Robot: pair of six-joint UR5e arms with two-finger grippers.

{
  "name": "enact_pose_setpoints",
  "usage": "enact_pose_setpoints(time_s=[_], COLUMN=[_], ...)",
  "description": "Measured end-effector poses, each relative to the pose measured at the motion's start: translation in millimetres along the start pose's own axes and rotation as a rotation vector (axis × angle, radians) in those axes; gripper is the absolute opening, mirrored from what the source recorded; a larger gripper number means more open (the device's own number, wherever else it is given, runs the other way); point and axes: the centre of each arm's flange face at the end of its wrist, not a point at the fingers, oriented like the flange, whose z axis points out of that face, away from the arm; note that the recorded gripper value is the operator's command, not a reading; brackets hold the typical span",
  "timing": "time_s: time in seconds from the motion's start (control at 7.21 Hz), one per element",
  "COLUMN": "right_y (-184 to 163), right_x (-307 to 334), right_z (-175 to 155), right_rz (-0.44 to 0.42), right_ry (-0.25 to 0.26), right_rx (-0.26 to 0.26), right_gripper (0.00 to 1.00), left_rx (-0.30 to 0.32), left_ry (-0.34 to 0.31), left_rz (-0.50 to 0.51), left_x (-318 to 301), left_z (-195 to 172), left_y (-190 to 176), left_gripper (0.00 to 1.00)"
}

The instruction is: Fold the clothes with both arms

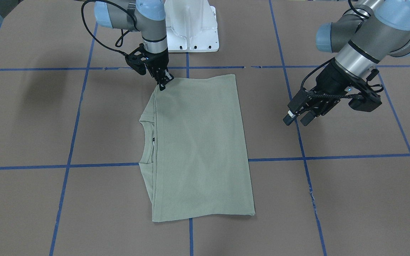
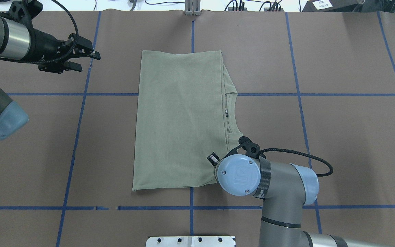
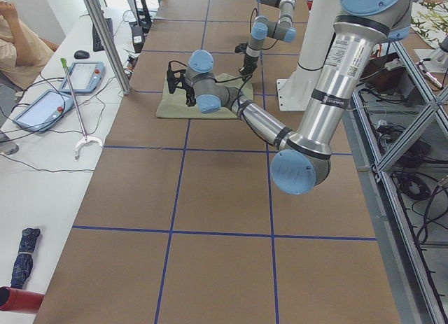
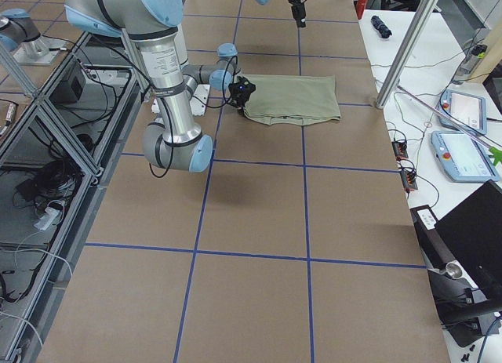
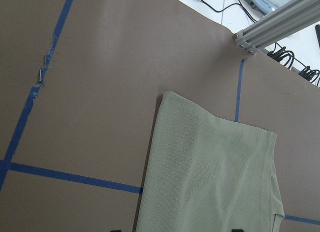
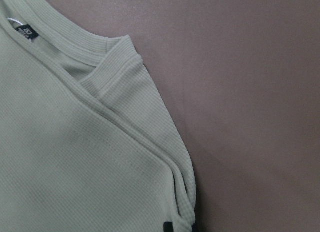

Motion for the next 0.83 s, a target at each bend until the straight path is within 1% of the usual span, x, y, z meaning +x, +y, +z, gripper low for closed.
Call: enact_pose_setpoints(time_s=[0.14,0.28,0.42,0.55,0.83], right_y=[-2.1,-3.8,-5.4,-5.5,-4.4], right_x=[0.3,3.0,5.3,6.6,8.4], right_z=[-11.9,-16.9,-17.9,-18.2,-17.6], right_rz=[0.005,0.008,0.010,0.010,0.009], right_ry=[-0.010,-0.011,-0.009,-0.008,-0.001], right_rx=[-0.016,-0.023,-0.025,-0.026,-0.033], right_gripper=[0.00,0.00,0.00,0.00,0.00], left_rx=[-0.012,-0.022,-0.011,-0.002,-0.024], left_ry=[0.007,0.005,-0.005,-0.020,-0.069], left_rz=[-0.046,-0.108,-0.173,-0.252,-0.383], left_x=[3.6,4.7,4.3,0.3,-22.3], left_z=[1.3,13.8,34.4,55.9,83.8], left_y=[10.3,36.1,76.2,125.7,228.0], left_gripper=[0.79,0.78,0.78,0.78,0.78])
